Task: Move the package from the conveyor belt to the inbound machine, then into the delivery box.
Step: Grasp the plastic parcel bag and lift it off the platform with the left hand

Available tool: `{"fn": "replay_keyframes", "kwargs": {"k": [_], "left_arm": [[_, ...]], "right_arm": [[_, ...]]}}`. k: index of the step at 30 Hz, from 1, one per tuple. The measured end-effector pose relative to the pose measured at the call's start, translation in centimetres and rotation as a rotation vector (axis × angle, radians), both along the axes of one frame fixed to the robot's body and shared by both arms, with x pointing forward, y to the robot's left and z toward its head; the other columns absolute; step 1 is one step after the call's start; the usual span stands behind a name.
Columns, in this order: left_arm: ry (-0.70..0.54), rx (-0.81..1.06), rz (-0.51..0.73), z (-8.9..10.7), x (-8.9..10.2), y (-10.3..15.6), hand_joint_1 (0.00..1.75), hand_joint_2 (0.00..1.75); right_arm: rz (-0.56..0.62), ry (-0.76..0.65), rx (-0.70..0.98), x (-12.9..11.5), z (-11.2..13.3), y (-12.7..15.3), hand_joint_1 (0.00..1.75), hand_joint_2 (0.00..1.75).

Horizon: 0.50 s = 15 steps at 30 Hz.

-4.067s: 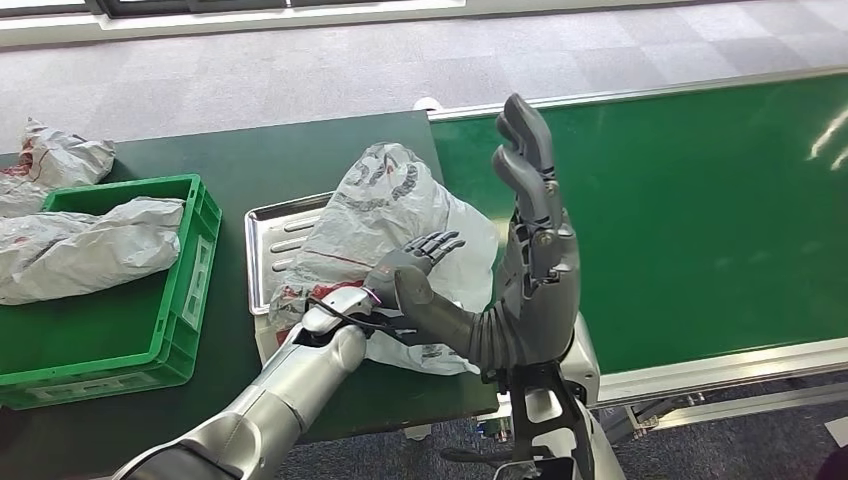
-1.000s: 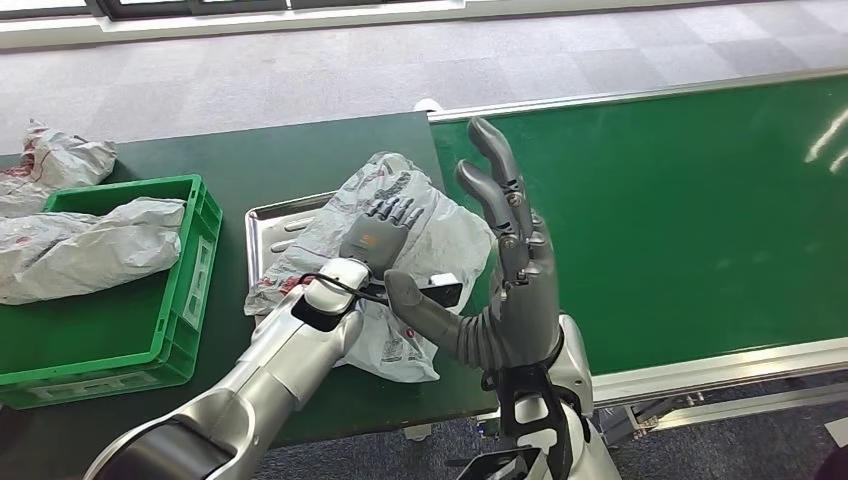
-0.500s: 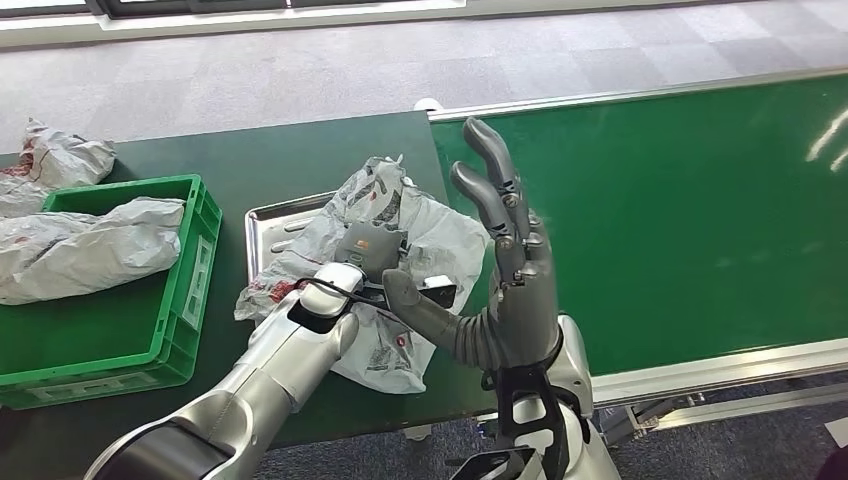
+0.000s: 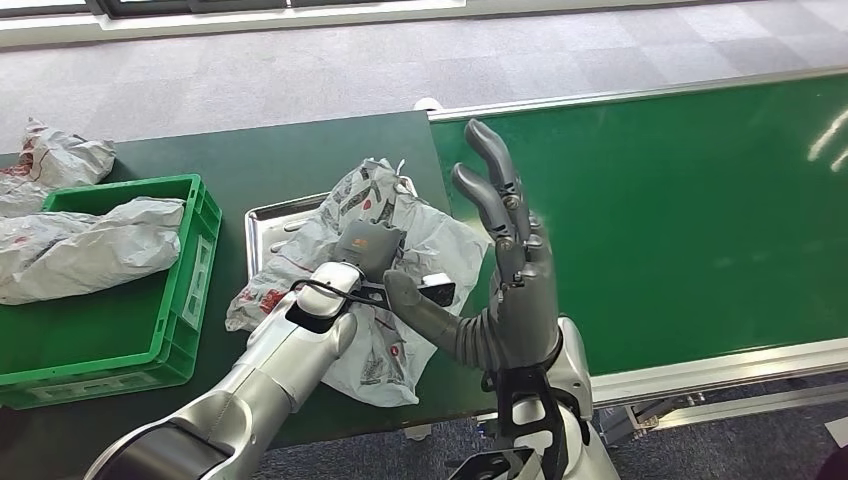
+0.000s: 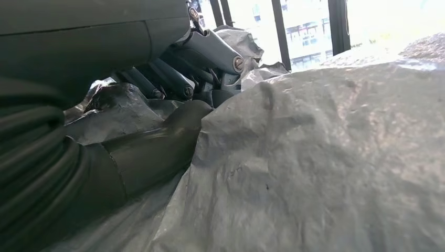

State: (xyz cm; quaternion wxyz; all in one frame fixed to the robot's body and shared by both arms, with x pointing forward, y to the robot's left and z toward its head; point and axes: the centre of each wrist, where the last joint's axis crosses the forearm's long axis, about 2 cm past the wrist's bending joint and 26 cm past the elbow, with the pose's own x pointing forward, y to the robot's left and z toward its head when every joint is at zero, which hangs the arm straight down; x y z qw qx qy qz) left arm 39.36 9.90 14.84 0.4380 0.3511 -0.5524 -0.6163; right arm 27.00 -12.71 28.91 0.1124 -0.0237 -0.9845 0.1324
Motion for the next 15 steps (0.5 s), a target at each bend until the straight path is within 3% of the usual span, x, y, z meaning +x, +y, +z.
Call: {"fn": "replay_keyframes", "kwargs": {"k": [15], "left_arm": [[-0.016, -0.015, 0.001, 0.02, -0.01, 0.02, 1.75, 1.75]], "right_arm": [[-0.001, 0.002, 0.000, -0.02, -0.05, -0.01, 0.00, 1.75]]}}
